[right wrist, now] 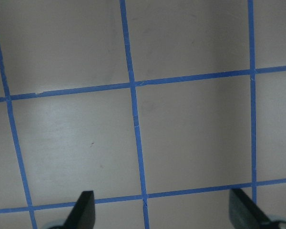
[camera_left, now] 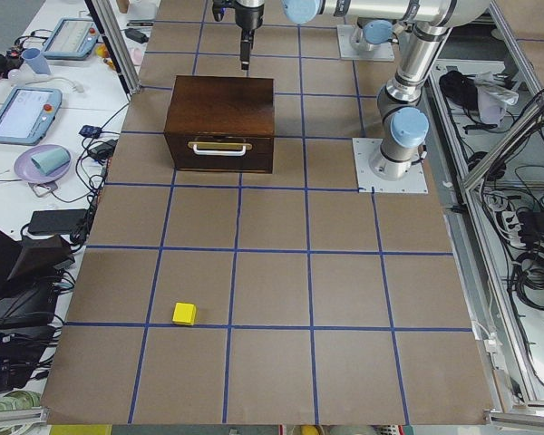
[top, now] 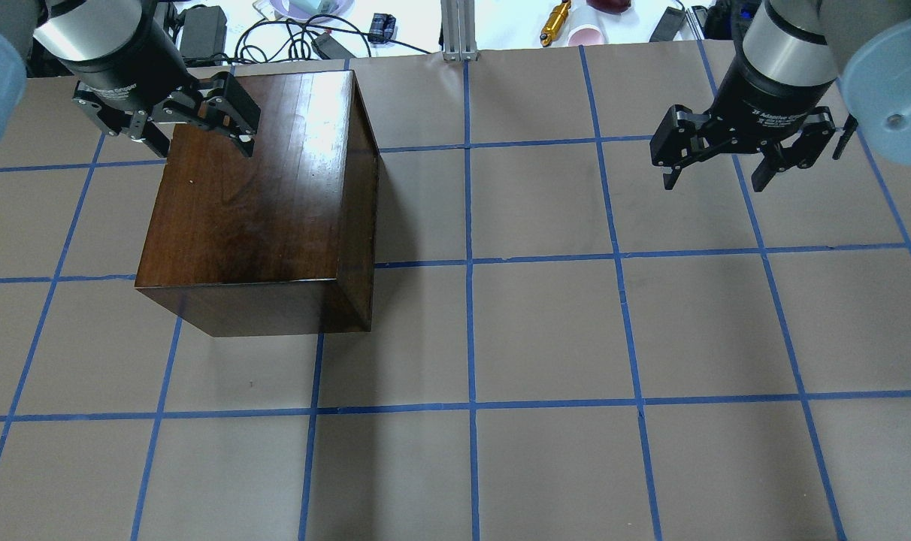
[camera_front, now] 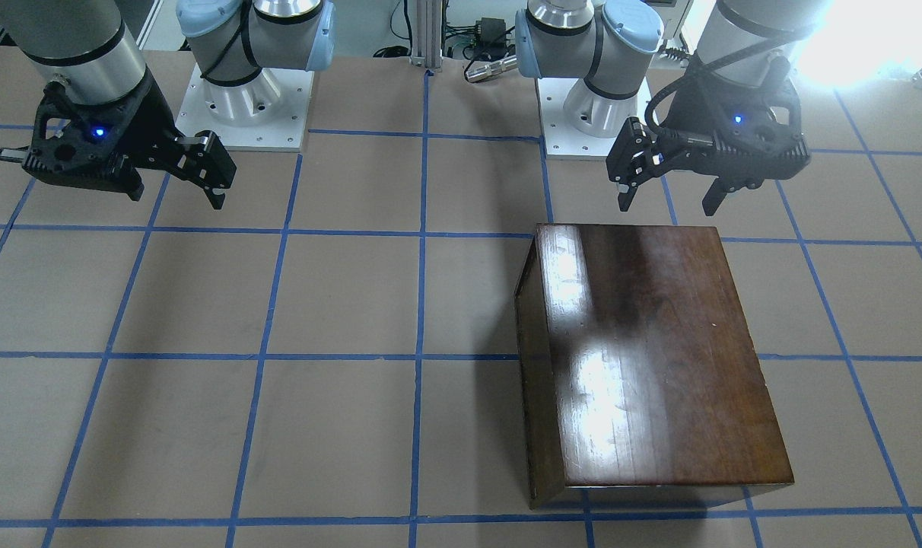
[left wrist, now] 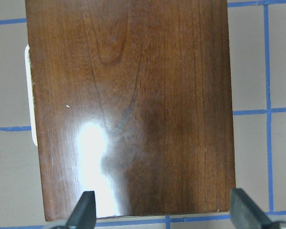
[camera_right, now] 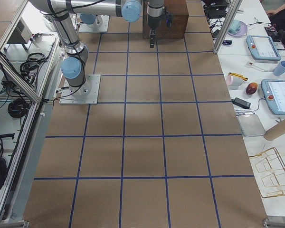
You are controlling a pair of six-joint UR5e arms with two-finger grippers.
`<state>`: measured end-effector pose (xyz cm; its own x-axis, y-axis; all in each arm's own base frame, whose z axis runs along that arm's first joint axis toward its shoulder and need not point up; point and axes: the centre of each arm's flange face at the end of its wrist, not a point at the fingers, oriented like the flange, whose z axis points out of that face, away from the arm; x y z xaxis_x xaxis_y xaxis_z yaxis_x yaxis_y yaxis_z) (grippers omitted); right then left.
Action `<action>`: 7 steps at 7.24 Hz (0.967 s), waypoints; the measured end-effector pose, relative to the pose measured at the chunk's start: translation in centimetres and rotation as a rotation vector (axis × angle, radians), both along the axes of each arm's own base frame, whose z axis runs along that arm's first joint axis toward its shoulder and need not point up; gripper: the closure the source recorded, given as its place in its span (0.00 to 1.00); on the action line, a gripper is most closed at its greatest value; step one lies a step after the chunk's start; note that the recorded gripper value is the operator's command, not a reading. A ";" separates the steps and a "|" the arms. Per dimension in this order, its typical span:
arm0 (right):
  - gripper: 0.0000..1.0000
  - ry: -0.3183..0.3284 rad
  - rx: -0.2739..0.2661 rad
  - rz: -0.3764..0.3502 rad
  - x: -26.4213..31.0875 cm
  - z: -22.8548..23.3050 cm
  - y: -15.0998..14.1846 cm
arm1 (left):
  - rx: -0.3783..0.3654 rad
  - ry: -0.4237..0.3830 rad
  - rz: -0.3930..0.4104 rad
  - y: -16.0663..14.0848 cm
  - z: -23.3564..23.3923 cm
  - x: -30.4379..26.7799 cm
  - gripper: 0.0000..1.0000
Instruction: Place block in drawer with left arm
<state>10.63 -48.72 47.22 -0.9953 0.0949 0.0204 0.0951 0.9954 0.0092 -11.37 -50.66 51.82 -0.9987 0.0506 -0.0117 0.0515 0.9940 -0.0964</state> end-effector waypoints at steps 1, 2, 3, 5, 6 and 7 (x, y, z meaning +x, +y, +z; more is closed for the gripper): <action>0.00 0.000 0.000 0.000 0.0 0.0 0.0 | 0.000 -0.001 0.000 0.0 0.0 0.0 0.00; 0.00 0.000 0.000 0.000 0.0 0.0 0.0 | 0.000 -0.001 0.000 0.1 0.0 0.0 0.00; 0.00 0.000 0.000 0.000 0.0 0.0 0.0 | 0.000 -0.002 0.000 0.1 0.0 0.0 0.00; 0.00 0.000 0.000 0.000 0.0 0.0 0.0 | -0.001 -0.002 0.000 0.2 0.1 0.0 0.00; 0.00 0.000 0.000 0.000 0.0 0.0 0.0 | -0.001 -0.002 0.000 0.2 0.1 0.0 0.00; 0.00 0.000 0.000 0.000 0.0 0.0 0.0 | -0.001 -0.002 0.000 0.2 0.1 0.0 0.00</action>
<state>10.62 -48.72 47.22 -0.9953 0.0949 0.0206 0.0951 0.9954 0.0093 -11.36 -50.43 51.90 -0.9986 0.0504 -0.0139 0.0515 0.9939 -0.0977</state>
